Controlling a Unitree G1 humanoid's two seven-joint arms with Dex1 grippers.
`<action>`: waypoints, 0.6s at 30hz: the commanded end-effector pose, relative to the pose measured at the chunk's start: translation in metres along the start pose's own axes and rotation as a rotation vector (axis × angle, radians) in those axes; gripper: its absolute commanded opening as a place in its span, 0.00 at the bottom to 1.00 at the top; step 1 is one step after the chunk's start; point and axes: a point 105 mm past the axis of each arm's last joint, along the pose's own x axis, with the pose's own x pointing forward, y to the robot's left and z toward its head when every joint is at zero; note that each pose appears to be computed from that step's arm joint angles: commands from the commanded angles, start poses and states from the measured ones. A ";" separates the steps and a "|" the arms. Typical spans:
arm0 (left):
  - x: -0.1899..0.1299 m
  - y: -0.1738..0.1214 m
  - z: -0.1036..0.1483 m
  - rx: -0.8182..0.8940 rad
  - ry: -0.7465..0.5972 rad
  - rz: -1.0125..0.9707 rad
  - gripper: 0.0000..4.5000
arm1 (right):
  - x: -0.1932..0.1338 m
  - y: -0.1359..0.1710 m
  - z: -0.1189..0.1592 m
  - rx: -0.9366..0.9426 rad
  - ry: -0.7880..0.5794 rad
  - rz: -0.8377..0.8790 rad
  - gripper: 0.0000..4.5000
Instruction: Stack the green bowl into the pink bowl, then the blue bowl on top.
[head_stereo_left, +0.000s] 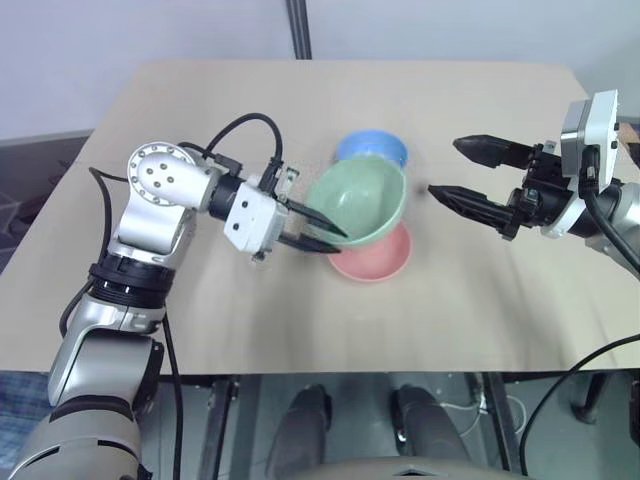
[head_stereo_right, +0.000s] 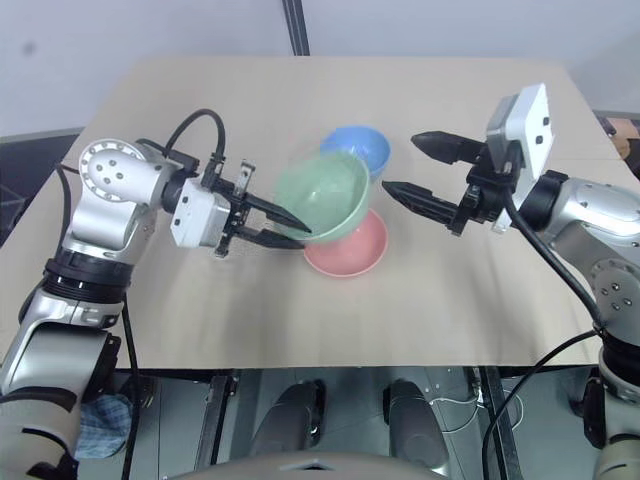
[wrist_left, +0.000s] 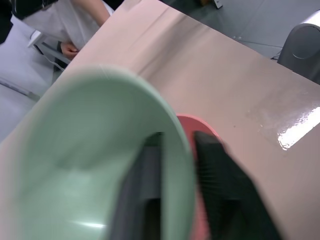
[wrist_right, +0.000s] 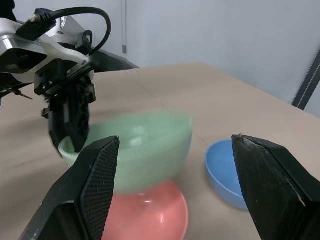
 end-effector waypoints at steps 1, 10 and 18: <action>-0.004 0.009 0.010 0.079 -0.047 0.062 0.70 | -0.001 0.002 0.011 -0.049 -0.027 0.003 0.84; -0.014 0.024 0.013 0.032 -0.103 0.205 0.92 | 0.002 0.003 0.010 -0.045 -0.026 0.021 0.84; -0.065 0.051 -0.010 -0.336 -0.107 0.633 0.92 | 0.006 -0.001 0.006 -0.042 -0.009 0.021 0.84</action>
